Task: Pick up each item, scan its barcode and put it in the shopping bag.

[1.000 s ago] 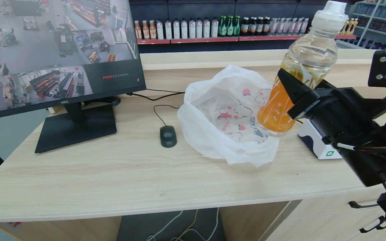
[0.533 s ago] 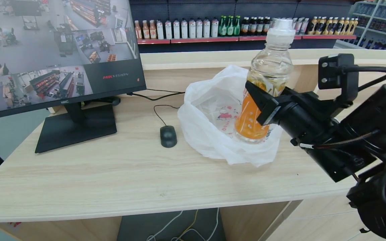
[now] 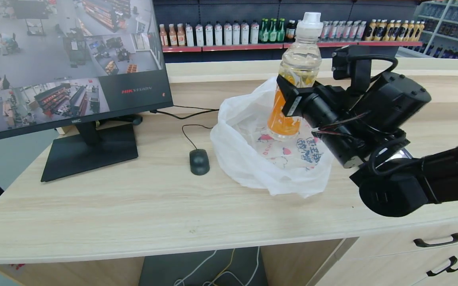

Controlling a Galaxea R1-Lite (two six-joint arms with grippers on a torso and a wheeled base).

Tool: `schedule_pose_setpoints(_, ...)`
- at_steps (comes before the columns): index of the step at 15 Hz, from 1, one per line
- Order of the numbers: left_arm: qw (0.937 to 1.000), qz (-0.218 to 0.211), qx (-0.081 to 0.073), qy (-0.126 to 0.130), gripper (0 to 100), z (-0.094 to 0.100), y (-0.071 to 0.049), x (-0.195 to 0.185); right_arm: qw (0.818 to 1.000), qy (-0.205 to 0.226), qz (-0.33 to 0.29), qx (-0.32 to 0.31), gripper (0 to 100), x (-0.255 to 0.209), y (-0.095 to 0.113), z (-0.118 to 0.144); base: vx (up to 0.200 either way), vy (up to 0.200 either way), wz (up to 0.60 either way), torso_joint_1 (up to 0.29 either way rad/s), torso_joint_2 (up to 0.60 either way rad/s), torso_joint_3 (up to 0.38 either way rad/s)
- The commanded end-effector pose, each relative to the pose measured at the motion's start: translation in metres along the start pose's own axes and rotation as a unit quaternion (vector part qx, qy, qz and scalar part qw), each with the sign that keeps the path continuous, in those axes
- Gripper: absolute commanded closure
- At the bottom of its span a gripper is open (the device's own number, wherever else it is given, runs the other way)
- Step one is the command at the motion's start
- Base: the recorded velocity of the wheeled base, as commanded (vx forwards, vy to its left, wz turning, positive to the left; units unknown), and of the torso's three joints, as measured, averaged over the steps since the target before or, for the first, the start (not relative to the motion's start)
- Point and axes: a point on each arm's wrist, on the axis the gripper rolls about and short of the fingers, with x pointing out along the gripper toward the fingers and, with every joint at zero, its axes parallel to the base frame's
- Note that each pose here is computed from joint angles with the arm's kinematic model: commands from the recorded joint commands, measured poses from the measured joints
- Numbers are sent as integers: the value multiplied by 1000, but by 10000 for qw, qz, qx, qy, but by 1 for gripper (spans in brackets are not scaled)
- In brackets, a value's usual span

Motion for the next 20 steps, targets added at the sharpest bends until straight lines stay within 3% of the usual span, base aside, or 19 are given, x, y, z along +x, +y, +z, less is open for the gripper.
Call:
schedule_pose_setpoints(1,10000,1,2,-2,0,0,0,0,9998,157,-96,-45,100,10,-7,-22,0,0,0,0,0,0)
schedule_pose_setpoints(3,10000,1,2,-2,0,0,0,0,9997,135,-208,-12,100,19,-17,-30,0,0,0,0,0,0)
schedule_pose_setpoints(13,10000,-7,2,-2,0,0,0,0,9997,215,-58,63,100,42,1,-77,0,0,0,0,0,0)
schedule_pose_setpoints(20,10000,1,2,-2,0,0,0,0,9992,381,-68,43,100,42,1,-100,0,0,0,0,0,0)
